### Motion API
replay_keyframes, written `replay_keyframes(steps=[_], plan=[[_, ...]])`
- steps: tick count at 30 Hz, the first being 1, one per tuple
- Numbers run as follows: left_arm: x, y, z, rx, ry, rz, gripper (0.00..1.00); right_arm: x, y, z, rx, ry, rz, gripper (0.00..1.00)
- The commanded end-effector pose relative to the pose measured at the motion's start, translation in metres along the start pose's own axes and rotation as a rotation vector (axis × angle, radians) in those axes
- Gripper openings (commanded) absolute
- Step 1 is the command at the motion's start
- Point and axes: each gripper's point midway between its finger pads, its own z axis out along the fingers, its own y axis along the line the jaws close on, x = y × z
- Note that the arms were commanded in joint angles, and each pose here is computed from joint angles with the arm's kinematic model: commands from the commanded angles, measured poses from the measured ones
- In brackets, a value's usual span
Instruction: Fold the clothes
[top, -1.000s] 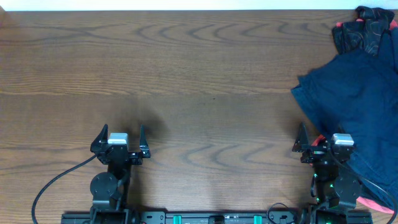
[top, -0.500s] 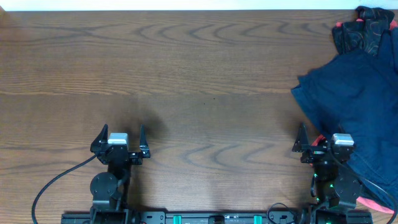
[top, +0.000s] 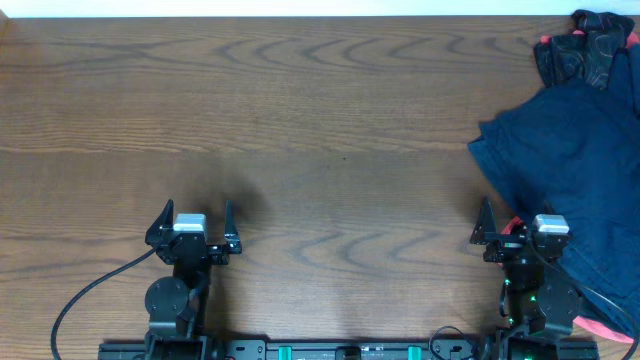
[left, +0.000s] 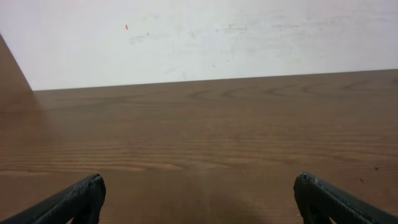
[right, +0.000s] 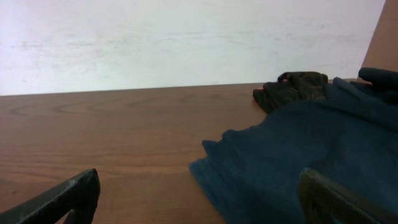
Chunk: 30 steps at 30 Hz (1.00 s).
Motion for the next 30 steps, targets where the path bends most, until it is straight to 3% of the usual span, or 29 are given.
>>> replay_keyframes(steps=[1, 8, 21, 30], plan=[[0.017, 0.003, 0.001, -0.018, 0.061, 0.016, 0.98, 0.001, 0.003, 0.0, -0.016, 0.003, -0.012, 0.99], [0.015, 0.003, 0.001, -0.017, 0.054, 0.018, 0.98, 0.003, 0.003, 0.0, -0.015, 0.011, 0.02, 0.99], [-0.019, 0.003, -0.007, -0.014, 0.019, -0.248, 0.98, 0.014, -0.006, 0.006, 0.036, 0.119, 0.061, 0.99], [-0.025, 0.004, -0.013, -0.035, 0.276, -0.239, 0.98, 0.0, -0.007, 0.022, 0.053, 0.327, 0.083, 0.99]])
